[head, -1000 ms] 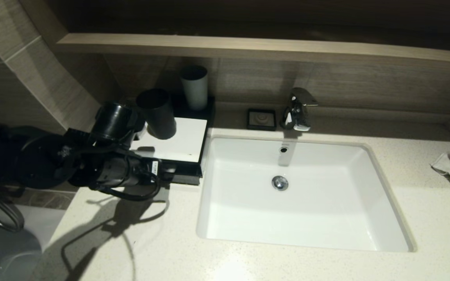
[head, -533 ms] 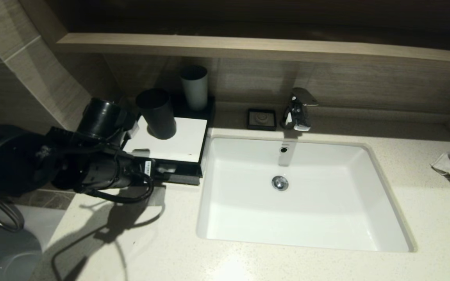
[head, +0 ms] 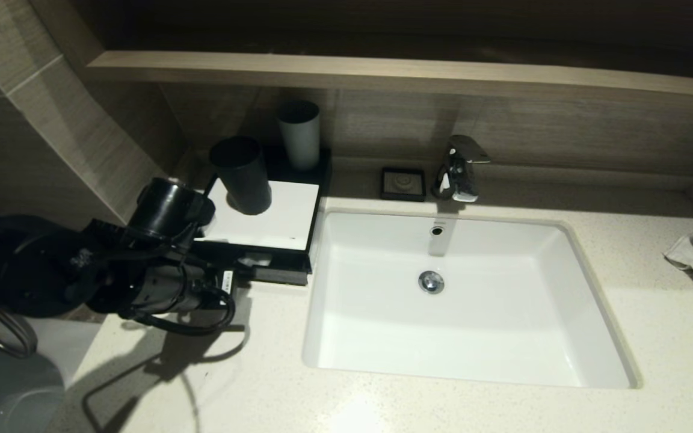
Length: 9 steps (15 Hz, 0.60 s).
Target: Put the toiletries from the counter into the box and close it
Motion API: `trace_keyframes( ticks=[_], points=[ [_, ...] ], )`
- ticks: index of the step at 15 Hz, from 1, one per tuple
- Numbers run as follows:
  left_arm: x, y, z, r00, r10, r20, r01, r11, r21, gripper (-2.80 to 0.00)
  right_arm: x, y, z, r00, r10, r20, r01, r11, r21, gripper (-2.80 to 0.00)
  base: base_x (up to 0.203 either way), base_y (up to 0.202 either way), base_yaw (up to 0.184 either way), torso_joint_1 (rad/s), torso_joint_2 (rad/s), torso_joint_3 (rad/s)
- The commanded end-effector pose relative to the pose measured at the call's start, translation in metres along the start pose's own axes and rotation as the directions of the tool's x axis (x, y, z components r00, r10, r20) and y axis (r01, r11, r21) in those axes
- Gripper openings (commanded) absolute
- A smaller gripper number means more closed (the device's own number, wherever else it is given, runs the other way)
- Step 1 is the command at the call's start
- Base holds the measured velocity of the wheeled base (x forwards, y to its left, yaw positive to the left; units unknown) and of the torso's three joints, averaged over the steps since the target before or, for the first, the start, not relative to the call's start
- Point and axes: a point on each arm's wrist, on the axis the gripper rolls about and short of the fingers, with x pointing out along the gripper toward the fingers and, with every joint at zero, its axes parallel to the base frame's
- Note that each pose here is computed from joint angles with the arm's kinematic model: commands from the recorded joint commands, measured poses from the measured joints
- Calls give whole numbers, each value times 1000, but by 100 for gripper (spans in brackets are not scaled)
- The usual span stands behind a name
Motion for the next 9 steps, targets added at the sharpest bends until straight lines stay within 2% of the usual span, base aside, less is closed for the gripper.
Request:
trace_keyframes(
  ticks=[1, 9],
  points=[
    [15, -4, 3, 1000, 4, -6, -4, 1000, 1, -280, 0, 0, 0, 1000, 1, 0, -1, 1000, 1, -280, 0, 0, 0, 0, 0, 0],
    [20, -9, 19, 999, 14, 47, -14, 1000, -10, -280, 0, 0, 0, 1000, 0, 0, 0, 1000, 1, -280, 0, 0, 0, 0, 0, 0]
  ],
)
